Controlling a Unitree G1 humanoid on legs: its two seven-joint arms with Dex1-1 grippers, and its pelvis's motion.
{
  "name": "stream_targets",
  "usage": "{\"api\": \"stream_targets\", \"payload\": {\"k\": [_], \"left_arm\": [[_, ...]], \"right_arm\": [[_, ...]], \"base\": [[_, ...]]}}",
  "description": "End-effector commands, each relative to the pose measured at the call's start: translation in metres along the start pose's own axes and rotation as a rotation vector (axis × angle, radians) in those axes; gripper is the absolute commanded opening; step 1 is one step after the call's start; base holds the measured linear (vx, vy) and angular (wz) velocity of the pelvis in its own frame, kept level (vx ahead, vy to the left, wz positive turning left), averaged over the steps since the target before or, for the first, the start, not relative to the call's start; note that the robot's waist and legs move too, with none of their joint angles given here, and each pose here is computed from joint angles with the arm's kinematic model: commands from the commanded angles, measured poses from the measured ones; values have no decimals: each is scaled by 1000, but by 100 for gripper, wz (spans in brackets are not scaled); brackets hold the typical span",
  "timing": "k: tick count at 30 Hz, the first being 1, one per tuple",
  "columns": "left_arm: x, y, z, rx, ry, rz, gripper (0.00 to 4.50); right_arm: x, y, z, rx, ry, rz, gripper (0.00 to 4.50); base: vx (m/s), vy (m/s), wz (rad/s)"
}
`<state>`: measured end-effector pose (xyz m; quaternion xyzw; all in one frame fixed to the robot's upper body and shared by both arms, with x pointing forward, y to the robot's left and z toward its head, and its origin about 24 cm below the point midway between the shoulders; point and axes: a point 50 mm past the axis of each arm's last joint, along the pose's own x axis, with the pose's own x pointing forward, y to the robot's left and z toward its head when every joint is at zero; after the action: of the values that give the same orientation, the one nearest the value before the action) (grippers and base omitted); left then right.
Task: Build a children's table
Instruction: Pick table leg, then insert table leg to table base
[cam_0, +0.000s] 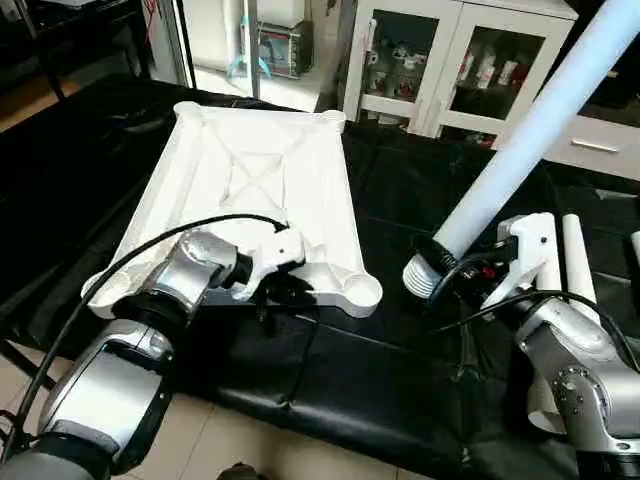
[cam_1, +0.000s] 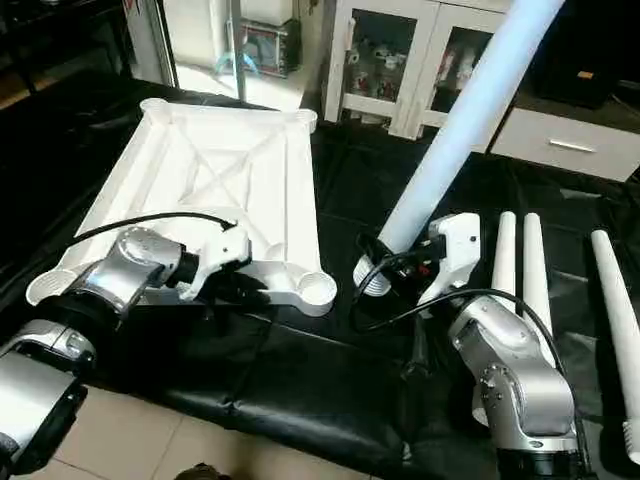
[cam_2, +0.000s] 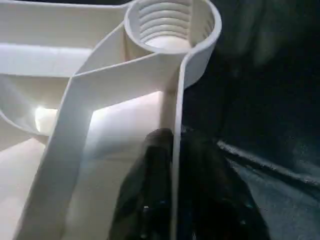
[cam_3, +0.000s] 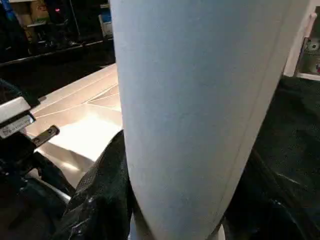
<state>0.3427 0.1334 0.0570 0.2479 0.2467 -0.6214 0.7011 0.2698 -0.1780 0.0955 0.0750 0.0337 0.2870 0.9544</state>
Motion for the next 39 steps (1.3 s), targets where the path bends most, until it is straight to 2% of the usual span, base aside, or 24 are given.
{"api": "stream_targets", "payload": {"k": [1, 6, 9, 13, 17, 28, 39], "left_arm": [[15, -19, -23, -25, 90, -90, 27], [20, -29, -30, -15, 88, -60, 1], [24, -37, -17, -3, -16, 2, 1], [27, -51, -7, 2, -66, -8, 1], [30, -58, -4, -16, -89, -1, 1], [29, -65, -3, -15, -84, 40, 1], [25, -70, -3, -9, -75, 42, 0]], "right_arm": [[2, 1, 6, -24, -8, 12, 188], [5, 4, 6, -5, -8, 35, 188], [5, 8, 4, 46, -1, 62, 188], [2, 15, -4, 126, 41, 127, 188], [3, 20, -7, 148, 57, 166, 188], [18, 27, -13, 98, 114, 272, 188], [31, 25, -24, 45, 151, 291, 186]], "base": [[0, 0, 0], [0, 0, 0], [0, 0, 0], [0, 0, 0], [0, 0, 0], [0, 0, 0], [0, 0, 0]]}}
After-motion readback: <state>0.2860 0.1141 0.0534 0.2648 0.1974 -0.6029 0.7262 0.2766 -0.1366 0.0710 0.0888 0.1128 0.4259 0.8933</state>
